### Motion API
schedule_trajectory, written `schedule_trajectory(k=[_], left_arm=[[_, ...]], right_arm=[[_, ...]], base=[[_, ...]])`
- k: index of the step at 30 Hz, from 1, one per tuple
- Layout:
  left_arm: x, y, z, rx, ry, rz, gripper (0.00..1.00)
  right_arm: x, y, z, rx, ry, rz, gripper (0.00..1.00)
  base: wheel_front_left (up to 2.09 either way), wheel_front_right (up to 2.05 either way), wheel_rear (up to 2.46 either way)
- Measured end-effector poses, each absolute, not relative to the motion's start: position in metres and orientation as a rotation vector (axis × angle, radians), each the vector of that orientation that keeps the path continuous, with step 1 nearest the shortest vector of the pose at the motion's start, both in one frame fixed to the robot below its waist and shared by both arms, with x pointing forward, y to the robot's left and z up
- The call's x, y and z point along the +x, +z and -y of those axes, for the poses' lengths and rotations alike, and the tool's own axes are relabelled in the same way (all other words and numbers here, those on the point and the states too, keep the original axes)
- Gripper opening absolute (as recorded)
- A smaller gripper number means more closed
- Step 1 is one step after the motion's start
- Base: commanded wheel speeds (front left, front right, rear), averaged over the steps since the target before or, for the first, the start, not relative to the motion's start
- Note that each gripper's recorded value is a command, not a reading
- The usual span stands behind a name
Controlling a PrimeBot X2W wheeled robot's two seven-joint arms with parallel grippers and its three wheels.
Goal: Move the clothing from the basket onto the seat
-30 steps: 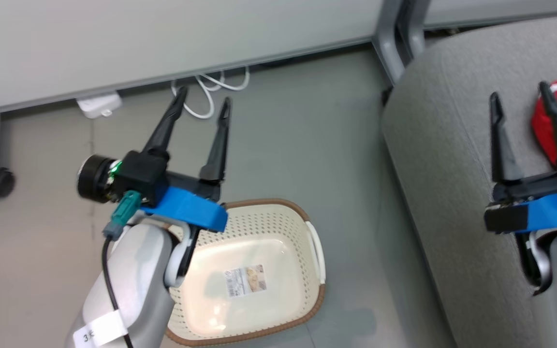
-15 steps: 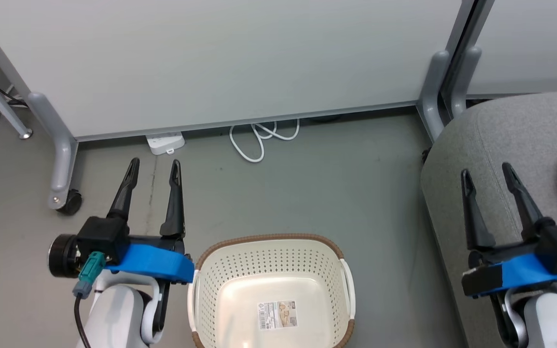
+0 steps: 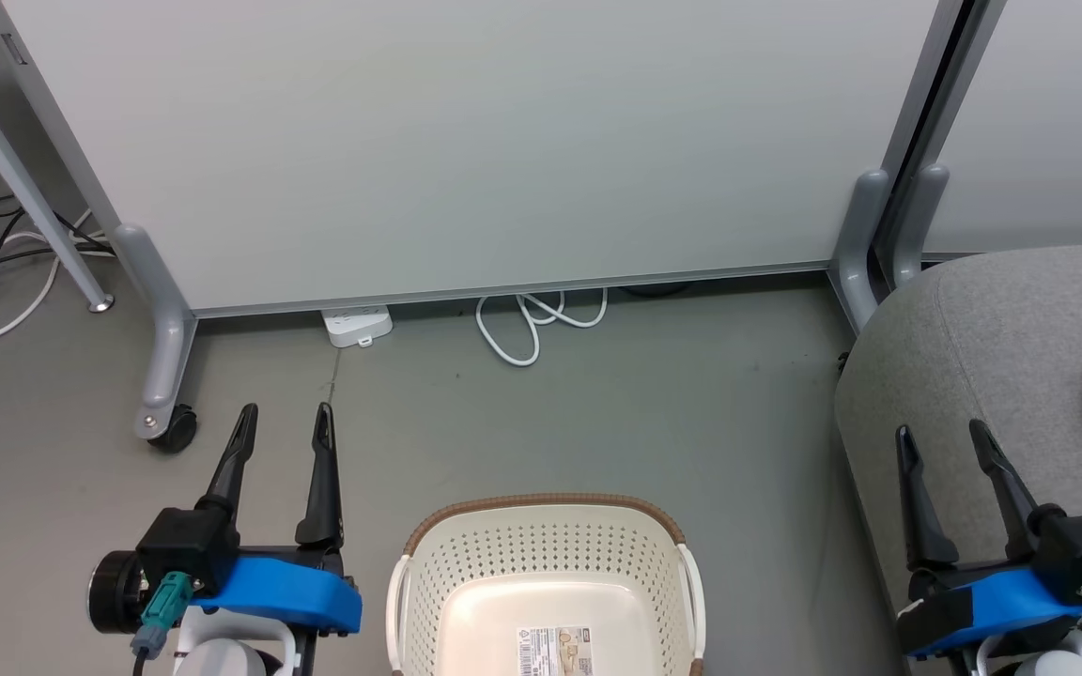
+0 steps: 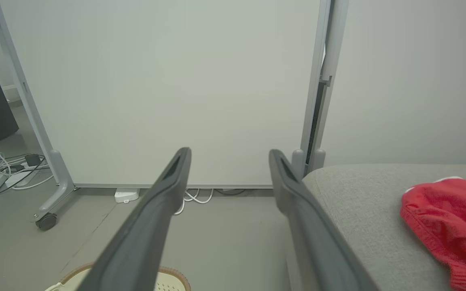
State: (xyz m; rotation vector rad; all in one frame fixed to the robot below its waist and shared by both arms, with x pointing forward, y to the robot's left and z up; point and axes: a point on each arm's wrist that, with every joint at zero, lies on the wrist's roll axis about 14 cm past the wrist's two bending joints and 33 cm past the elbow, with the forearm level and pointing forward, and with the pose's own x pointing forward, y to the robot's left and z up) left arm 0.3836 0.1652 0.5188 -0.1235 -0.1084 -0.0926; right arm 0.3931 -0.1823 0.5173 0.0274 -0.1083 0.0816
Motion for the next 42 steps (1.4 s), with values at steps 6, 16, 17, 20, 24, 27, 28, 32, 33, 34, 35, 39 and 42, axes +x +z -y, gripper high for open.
schedule_trajectory(k=[6, 16, 17, 20, 24, 27, 28, 32, 33, 34, 35, 39, 42], left_arm=[[0.375, 0.511, -0.172, -0.13, -0.073, 0.088, 1.0], [0.371, 0.508, -0.173, -0.15, -0.067, 0.08, 1.0], [0.371, 0.508, -0.173, -0.152, -0.068, 0.08, 1.0], [0.371, 0.508, -0.172, -0.157, -0.069, 0.081, 1.0], [0.371, 0.506, -0.171, -0.147, -0.072, 0.073, 1.0], [0.366, 0.493, -0.172, -0.147, -0.067, 0.033, 0.0], [0.363, 0.486, -0.172, -0.148, -0.063, 0.012, 0.0], [0.356, 0.47, -0.177, -0.207, -0.036, -0.048, 0.0], [0.356, 0.469, -0.177, -0.225, -0.031, -0.053, 0.0], [0.356, 0.469, -0.178, -0.245, -0.026, -0.056, 0.0], [0.356, 0.468, -0.179, -0.263, -0.02, -0.058, 0.0], [0.357, 0.468, -0.182, -0.335, -0.001, -0.063, 0.0], [0.358, 0.469, -0.184, -0.387, 0.012, -0.064, 0.0]], right_arm=[[0.387, 0.509, 0.178, 0.052, 0.081, 0.084, 1.0], [0.385, 0.504, 0.176, 0.06, 0.081, 0.07, 1.0], [0.385, 0.503, 0.176, 0.061, 0.081, 0.068, 1.0], [0.384, 0.503, 0.175, 0.063, 0.082, 0.066, 1.0], [0.384, 0.502, 0.175, 0.065, 0.082, 0.064, 1.0], [0.38, 0.492, 0.175, 0.069, 0.079, 0.032, 0.0], [0.378, 0.487, 0.175, 0.071, 0.077, 0.017, 0.0], [0.375, 0.474, 0.179, 0.13, 0.052, -0.033, 0.0], [0.375, 0.474, 0.181, 0.151, 0.045, -0.037, 0.0], [0.375, 0.474, 0.182, 0.169, 0.039, -0.04, 0.0], [0.375, 0.473, 0.182, 0.19, 0.034, -0.044, 0.0], [0.375, 0.473, 0.185, 0.268, 0.015, -0.049, 0.0], [0.375, 0.473, 0.186, 0.323, 0.003, -0.049, 0.0]], base=[[0.0, 0.0, 0.0], [0.0, 0.0, 0.0], [0.0, 0.0, 0.0], [0.0, 0.0, 0.0], [0.0, 0.0, 0.0], [0.0, 0.0, 0.0], [0.0, 0.0, 0.0], [0.0, 0.0, 0.0], [0.0, 0.0, 0.0], [0.0, 0.0, 0.0], [0.0, 0.0, 0.0], [0.0, 0.0, 0.0], [0.0, 0.0, 0.0]])
